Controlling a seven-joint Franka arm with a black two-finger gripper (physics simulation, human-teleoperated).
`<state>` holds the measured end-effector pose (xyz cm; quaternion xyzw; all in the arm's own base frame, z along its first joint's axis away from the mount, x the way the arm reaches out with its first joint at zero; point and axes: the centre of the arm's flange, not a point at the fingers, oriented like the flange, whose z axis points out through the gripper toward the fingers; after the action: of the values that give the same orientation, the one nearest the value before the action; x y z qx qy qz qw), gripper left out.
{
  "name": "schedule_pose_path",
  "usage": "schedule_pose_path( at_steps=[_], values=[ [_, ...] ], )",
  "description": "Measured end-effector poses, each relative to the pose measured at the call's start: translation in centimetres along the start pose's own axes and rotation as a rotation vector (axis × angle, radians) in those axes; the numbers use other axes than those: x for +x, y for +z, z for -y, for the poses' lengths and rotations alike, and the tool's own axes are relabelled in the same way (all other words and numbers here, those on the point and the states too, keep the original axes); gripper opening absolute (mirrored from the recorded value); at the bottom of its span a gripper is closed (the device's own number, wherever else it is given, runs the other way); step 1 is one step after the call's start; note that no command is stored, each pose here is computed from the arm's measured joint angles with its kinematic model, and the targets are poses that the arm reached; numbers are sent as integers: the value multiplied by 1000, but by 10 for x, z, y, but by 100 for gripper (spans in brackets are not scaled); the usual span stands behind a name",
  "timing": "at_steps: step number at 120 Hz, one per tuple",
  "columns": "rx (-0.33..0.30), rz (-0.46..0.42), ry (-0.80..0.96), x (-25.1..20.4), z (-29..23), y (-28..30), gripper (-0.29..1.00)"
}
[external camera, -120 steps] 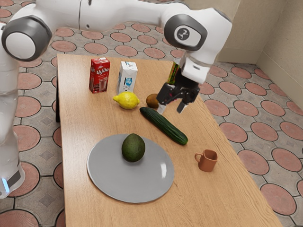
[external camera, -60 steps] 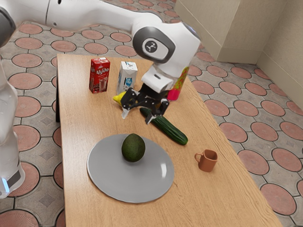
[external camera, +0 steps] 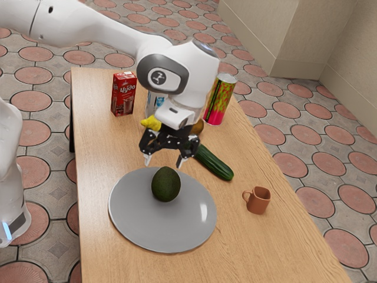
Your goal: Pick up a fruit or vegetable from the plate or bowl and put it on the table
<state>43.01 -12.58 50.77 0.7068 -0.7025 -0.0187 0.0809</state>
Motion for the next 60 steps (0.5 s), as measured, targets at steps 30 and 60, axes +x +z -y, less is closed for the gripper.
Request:
schedule_pose_path(
  at_steps=[30, 60],
  values=[
    [26, -5, -1, -5, 4, 20, 69],
    [27, -5, -2, -8, 12, 44, 80]
  ],
)
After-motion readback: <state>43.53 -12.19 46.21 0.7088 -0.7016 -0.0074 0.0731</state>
